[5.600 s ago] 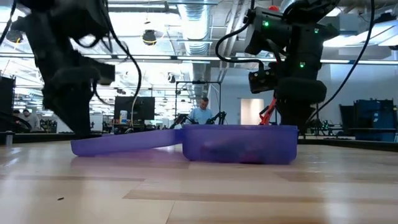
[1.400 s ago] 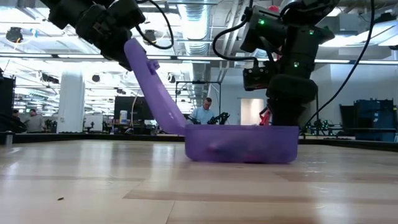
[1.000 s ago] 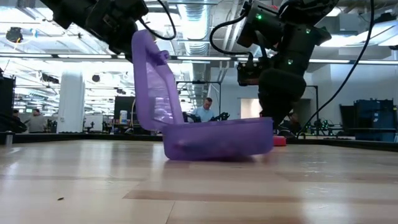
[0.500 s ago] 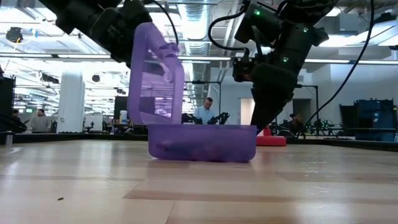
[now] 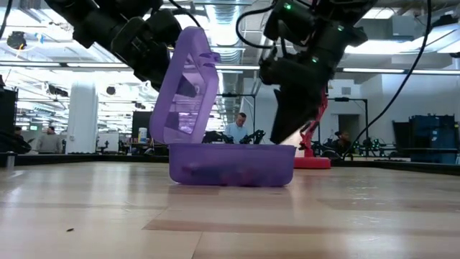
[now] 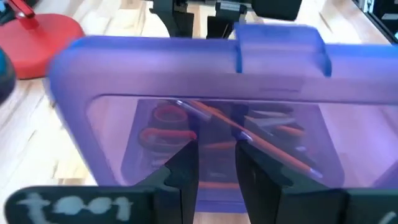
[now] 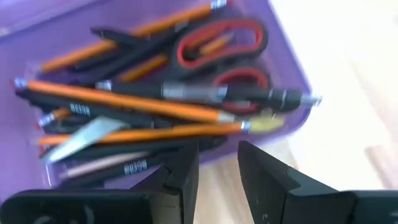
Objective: Pick & place school supplies into a supply box
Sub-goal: Close the purple supply box, then return to Home Position
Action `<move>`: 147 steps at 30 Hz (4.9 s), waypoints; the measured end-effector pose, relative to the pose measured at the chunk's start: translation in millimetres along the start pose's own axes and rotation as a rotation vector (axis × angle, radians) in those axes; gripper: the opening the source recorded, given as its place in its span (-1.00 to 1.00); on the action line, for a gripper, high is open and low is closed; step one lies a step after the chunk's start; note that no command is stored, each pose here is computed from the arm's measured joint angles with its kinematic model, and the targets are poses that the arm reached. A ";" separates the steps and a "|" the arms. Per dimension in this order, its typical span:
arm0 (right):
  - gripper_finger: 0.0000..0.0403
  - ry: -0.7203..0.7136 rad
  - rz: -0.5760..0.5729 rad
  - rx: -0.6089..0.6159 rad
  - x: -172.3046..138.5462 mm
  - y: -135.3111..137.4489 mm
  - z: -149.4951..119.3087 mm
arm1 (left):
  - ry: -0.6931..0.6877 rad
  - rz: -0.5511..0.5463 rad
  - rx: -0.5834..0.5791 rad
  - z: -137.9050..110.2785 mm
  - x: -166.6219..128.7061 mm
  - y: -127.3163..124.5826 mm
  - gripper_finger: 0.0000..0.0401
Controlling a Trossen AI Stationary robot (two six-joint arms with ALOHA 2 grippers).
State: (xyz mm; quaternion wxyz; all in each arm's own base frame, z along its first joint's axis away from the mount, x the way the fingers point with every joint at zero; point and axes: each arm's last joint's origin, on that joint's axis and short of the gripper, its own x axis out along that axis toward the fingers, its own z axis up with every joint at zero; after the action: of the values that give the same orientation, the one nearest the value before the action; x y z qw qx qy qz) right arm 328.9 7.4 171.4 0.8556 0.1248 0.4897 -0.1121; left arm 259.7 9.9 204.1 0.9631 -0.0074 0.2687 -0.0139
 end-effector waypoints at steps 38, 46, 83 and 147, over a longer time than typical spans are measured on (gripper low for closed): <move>-0.47 -0.016 0.105 -0.086 22.8 8.3 7.7 | 0.009 0.022 -0.007 -0.8 -0.6 4.9 -0.53; -0.47 -0.103 0.072 -0.055 2.1 13.3 18.9 | 0.009 0.028 -0.013 -0.7 -0.9 7.6 -0.53; -0.47 -0.043 -0.099 0.051 -95.6 -13.4 -0.7 | 0.010 -0.126 0.015 9.4 36.2 1.0 -0.53; -0.47 -0.682 0.231 0.278 -267.7 -28.7 -35.4 | -0.403 0.246 -0.283 82.4 -194.0 -1.2 -0.53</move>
State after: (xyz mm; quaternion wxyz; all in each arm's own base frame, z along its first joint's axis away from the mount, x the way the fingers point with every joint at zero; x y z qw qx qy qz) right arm 158.6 10.4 382.9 0.9514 0.2493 0.1396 -0.1152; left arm 136.5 15.2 375.0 0.9810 -0.1118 0.0700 0.1426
